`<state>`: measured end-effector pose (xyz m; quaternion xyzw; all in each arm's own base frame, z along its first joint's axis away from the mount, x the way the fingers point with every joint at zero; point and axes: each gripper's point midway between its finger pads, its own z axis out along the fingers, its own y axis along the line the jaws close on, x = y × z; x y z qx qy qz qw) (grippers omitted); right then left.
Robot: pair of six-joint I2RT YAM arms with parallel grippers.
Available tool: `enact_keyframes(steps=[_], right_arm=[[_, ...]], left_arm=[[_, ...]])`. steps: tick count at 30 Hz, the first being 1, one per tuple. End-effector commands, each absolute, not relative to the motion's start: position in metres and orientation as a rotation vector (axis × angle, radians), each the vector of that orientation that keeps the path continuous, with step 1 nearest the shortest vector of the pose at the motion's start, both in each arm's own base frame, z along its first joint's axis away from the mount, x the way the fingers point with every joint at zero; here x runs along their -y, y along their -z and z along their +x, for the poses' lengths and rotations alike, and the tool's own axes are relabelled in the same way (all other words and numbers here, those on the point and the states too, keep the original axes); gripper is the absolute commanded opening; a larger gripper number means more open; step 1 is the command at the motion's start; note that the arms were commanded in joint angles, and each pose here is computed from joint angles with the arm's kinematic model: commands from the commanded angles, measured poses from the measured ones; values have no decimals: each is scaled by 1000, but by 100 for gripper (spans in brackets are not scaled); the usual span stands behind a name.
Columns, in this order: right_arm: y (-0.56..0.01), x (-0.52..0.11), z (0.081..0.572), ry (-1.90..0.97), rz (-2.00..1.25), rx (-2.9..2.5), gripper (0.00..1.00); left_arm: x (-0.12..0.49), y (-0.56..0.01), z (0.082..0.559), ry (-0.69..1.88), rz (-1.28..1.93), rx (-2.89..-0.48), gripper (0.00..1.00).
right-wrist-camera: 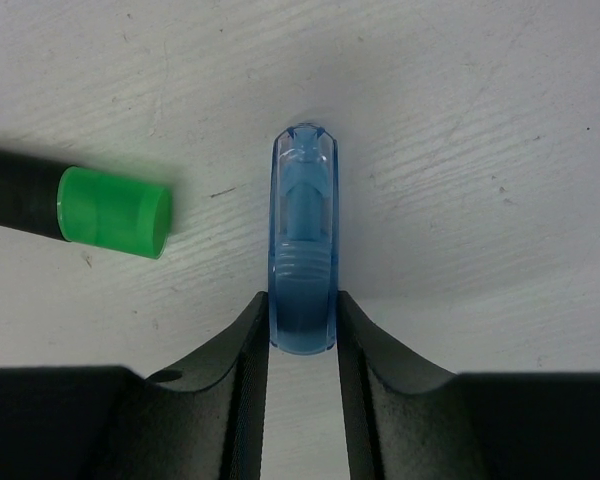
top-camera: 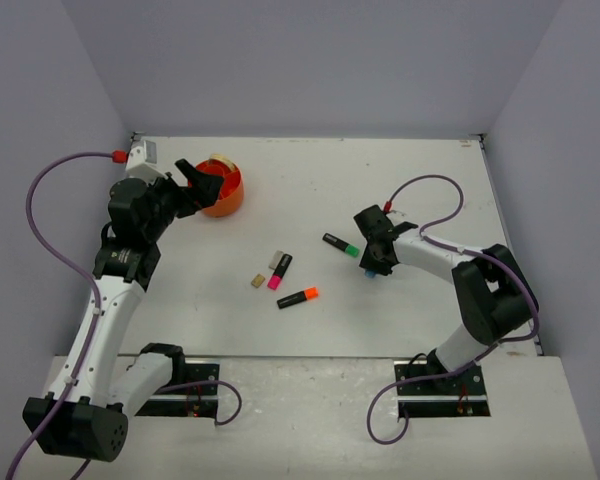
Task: Sort the stationery into containers
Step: Pick up the stationery from the center of the board.
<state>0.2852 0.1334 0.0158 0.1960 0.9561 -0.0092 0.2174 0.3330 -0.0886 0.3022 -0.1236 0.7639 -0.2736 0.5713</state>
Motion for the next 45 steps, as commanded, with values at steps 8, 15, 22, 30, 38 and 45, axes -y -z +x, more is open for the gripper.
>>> enact_keyframes(steps=[8,15,22,30,38,45], right_arm=[[-61,-157,284,-170,305,-2458,0],[-133,-200,273,-237,-99,-2266,0],[-201,-252,242,-453,-367,-2050,0],[-245,-264,229,-534,-421,-1937,0],[-255,-266,237,-502,-395,-1926,0],[-253,-264,245,-450,-369,-1939,0]], left_arm=[[137,-274,345,853,-157,-1850,100],[237,-256,327,1274,77,-1882,100],[301,-265,304,1528,209,-1832,94],[332,-262,289,1635,258,-1844,79],[346,-261,277,1685,305,-1844,37],[345,-272,271,1669,342,-1837,0]])
